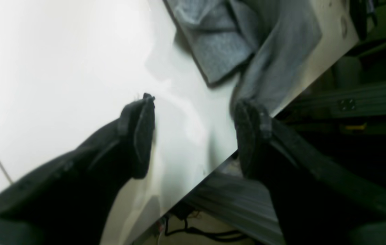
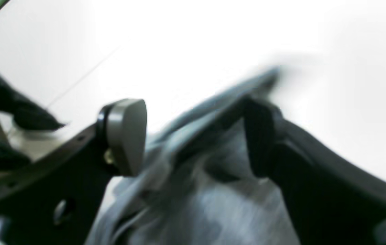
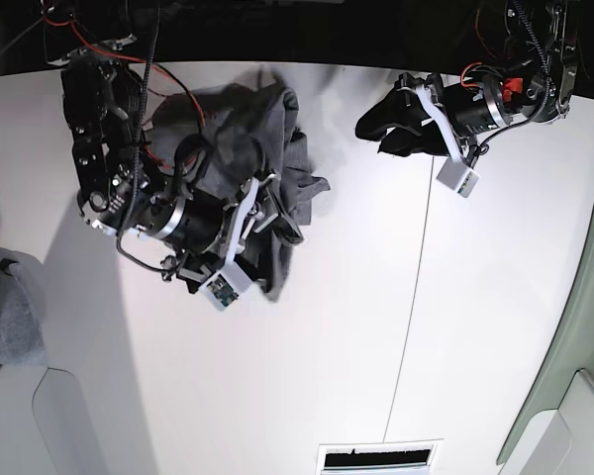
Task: Layout the t-shirt on the table in an organized manner, then fold the t-shirt properly
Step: 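Fold the strip again with the right gripper over the stacked part, then release the folded shirt and withdraw both grippers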
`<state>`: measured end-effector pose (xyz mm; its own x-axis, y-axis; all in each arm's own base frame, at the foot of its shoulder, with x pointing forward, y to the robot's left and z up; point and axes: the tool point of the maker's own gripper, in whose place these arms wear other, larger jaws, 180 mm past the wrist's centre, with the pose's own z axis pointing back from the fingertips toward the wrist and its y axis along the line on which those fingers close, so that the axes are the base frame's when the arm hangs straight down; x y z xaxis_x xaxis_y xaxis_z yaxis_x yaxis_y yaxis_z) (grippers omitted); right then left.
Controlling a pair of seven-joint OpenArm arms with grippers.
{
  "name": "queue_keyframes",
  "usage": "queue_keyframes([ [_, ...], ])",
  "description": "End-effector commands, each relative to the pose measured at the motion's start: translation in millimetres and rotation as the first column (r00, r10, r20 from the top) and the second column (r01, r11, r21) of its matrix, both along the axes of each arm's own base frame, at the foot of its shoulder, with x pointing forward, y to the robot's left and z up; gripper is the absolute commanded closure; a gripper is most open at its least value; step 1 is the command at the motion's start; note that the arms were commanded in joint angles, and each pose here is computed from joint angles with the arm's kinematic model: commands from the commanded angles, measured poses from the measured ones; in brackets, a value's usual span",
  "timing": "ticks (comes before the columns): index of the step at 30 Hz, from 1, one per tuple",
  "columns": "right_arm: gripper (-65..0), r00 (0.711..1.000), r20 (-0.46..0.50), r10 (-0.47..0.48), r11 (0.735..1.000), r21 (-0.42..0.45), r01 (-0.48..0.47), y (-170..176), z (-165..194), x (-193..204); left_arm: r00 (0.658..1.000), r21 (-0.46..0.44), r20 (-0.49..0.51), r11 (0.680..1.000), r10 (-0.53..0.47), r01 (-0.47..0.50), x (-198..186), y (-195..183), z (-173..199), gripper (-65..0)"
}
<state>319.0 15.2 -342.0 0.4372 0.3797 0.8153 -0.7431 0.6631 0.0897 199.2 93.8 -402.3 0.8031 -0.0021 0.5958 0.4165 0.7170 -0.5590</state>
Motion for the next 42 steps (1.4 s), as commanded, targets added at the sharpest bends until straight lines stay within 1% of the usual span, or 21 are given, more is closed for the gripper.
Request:
queue_keyframes([
  [1, -43.7, 0.998, 0.058, 0.016, 0.999, 0.037, -0.018, 8.7, 20.2, 12.8, 0.999, -0.019, 0.036, 1.000, -0.004, 0.005, 4.7, -1.2, 9.9, -39.2],
  [6, -43.7, 0.996, 0.059, 0.069, 0.998, 0.002, -0.069, 21.8, 17.2, 20.5, 1.000, -0.013, 0.028, 1.000, -0.012, 0.012, 3.1, -0.9, 8.6, -39.2],
  [8, -43.6, 0.997, 0.071, 0.035, 0.999, -0.031, -0.033, 13.7, 15.3, 26.9, 1.000, -0.022, 0.028, 1.000, -0.012, 0.013, 3.5, 1.2, 11.1, -39.1],
  [9, -43.3, 0.997, 0.081, 0.001, 0.999, -0.041, 0.002, 6.1, 15.4, 32.6, 0.999, -0.039, 0.033, 0.999, -0.009, 0.010, 5.0, 2.6, 15.2, -39.0],
  [10, -40.8, 0.995, 0.086, -0.042, 0.998, -0.041, 0.045, -3.1, 16.3, 38.7, 0.999, -0.059, 0.044, 0.998, -0.007, 0.009, 7.2, 4.0, 21.8, -37.6],
  [11, -34.6, 0.992, 0.089, -0.090, 0.995, -0.038, 0.093, -14.7, 17.4, 45.2, 0.998, -0.070, 0.064, 0.997, -0.012, 0.016, 9.6, 4.5, 29.8, -33.8],
  [12, -25.0, 0.986, 0.092, -0.137, 0.989, -0.034, 0.141, -27.8, 18.7, 51.4, 0.996, -0.062, 0.091, 0.998, -0.027, 0.032, 11.9, 4.2, 38.2, -27.4],
  [14, -1.1, 0.970, 0.103, -0.220, 0.974, -0.030, 0.224, -54.3, 22.0, 62.4, 0.987, -0.026, 0.139, 0.996, -0.078, 0.083, 12.6, 0.8, 53.9, -11.7],
  [15, 0.0, 0.962, 0.113, -0.248, 0.967, -0.025, 0.252, -65.2, 24.3, 66.8, 0.983, -0.016, 0.154, 0.994, -0.101, 0.105, 11.2, -2.7, 60.0, -4.9],
  [16, 0.0, 0.955, 0.123, -0.269, 0.962, -0.017, 0.273, -73.8, 26.4, 70.5, 0.980, -0.016, 0.159, 0.992, -0.120, 0.124, 7.3, -7.1, 63.4, 0.0],
  [19, 0.0, 0.935, 0.137, -0.326, 0.945, 0.023, 0.326, -91.4, 26.1, 80.7, 0.969, -0.043, 0.130, 0.976, -0.208, 0.215, -13.1, -34.5, 58.2, 0.0],
  [22, 0.0, 0.926, 0.104, -0.363, 0.932, 0.047, 0.360, -100.4, 8.3, 93.0, 0.945, -0.075, 0.139, 0.948, -0.296, 0.309, -32.2, -75.3, 52.8, 0.0],
  [24, 0.0, 0.928, 0.074, -0.366, 0.930, 0.055, 0.363, -102.2, -6.0, 103.2, 0.924, -0.054, 0.184, 0.935, -0.336, 0.351, -35.6, -101.4, 49.7, 0.0],
  [26, 0.0, 0.941, 0.035, -0.338, 0.941, 0.038, 0.337, -100.2, -23.1, 107.4, 0.913, -0.040, 0.204, 0.929, -0.354, 0.369, -35.5, -124.3, 42.0, 0.0],
  [28, 0.0, 0.955, -0.019, -0.297, 0.955, 0.005, 0.297, -96.1, -43.4, 102.8, 0.921, -0.051, 0.181, 0.932, -0.345, 0.360, -32.9, -140.4, 26.8, 0.0],
  [30, 0.0, 0.961, -0.073, -0.268, 0.963, -0.038, 0.266, -94.6, -64.4, 92.9, 0.936, -0.065, 0.146, 0.941, -0.321, 0.333, -23.4, -149.9, 10.5, 0.0],
  [32, 0.0, 0.955, -0.128, -0.269, 0.963, -0.069, 0.262, -97.7, -79.6, 83.4, 0.945, -0.047, 0.122, 0.949, -0.305, 0.312, -6.7, -149.4, -3.5, 0.0],
  [34, 0.0, 0.943, -0.187, -0.274, 0.961, -0.081, 0.263, -101.8, -88.0, 74.1, 0.957, -0.004, 0.106, 0.963, -0.268, 0.270, 17.5, -137.2, -14.2, 0.0],
  [38, 0.0, 0.927, -0.269, -0.263, 0.964, -0.033, 0.264, -111.3, -92.6, 52.5, 0.978, 0.065, 0.115, 0.984, -0.175, 0.169, 67.8, -102.0, -20.1, 0.0],
  [40, 0.0, 0.914, -0.313, -0.259, 0.963, -0.010, 0.270, -114.6, -97.2, 34.0, 0.983, 0.087, 0.115, 0.987, -0.143, 0.134, 85.4, -87.7, -22.3, 0.0],
  [42, 0.0, 0.901, -0.359, -0.242, 0.964, 0.016, 0.265, -109.3, -103.4, 10.6, 0.986, 0.096, 0.111, 0.989, -0.125, 0.115, 99.7, -79.3, -25.3, 0.0],
])
